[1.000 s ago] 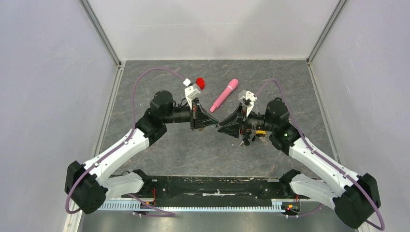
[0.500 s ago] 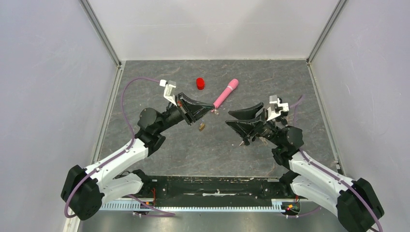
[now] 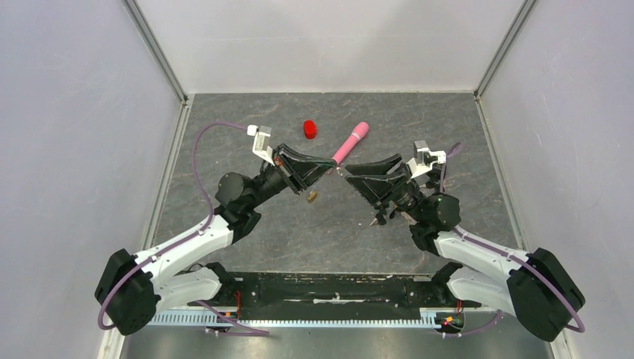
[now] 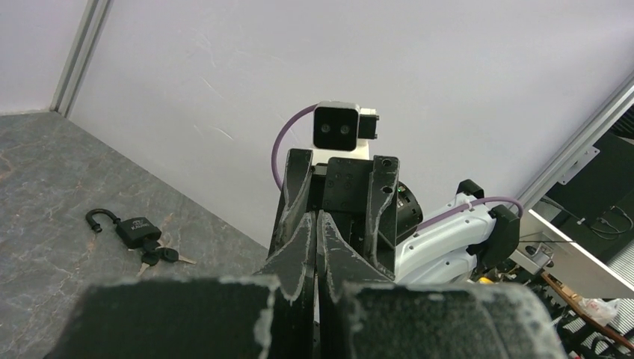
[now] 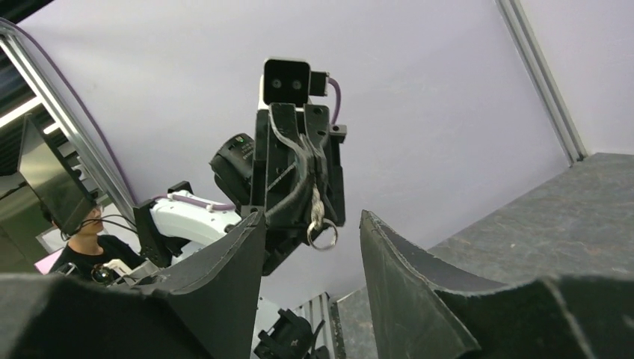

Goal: Unlock with the key

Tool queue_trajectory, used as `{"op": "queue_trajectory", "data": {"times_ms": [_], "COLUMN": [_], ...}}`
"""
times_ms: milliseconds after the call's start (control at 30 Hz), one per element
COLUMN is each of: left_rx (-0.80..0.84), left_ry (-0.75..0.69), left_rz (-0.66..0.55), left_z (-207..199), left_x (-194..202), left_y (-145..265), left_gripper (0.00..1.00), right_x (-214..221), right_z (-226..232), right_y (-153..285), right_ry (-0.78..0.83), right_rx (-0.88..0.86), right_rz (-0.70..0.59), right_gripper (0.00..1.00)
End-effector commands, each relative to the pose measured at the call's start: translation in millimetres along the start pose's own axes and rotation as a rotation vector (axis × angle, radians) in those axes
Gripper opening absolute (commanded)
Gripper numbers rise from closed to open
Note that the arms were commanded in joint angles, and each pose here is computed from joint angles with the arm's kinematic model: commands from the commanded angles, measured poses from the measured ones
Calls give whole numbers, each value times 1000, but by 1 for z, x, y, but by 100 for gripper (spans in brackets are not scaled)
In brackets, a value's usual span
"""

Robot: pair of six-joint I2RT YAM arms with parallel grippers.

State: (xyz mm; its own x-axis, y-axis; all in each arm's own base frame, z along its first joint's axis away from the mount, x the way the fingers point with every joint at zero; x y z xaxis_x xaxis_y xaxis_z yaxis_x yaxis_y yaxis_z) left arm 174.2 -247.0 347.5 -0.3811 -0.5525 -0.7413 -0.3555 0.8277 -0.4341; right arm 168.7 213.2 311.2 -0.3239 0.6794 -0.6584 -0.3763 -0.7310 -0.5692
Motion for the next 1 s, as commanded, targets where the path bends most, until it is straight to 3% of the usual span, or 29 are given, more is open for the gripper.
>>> {"op": "queue_trajectory", "data": {"times_ms": [0, 700, 967], "left_rx": [11, 10, -4], "left_ry": [-2, -12, -38], "left_rz": [-58, -71, -98], "left_z": [-4, -7, -8], "left_x": [-5, 0, -4], "left_y": [-4, -8, -5], "left_gripper": [2, 2, 2], "right_x": [-18, -11, -9], "right_z": [17, 15, 14], "right_y": [-16, -24, -18], "right_ry": [18, -28, -40], "right_rx": [-84, -91, -74], "right_rz": [-80, -58, -61], "right_gripper": [51, 28, 27]}}
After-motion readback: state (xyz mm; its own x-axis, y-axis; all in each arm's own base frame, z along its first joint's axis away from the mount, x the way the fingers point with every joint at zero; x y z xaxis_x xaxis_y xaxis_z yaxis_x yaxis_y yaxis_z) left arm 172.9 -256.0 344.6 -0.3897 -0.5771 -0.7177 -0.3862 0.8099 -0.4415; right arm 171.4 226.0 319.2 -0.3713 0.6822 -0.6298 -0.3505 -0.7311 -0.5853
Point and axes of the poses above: each gripper's point midway between its finger pads, its own y axis back along the fingers, its own z axis along the line the jaws close on, x = y × z, the point moved 7 cm from there along y, back along the fingers, and after that the axes turned 1 degree about -y, right-handed, at the moved point
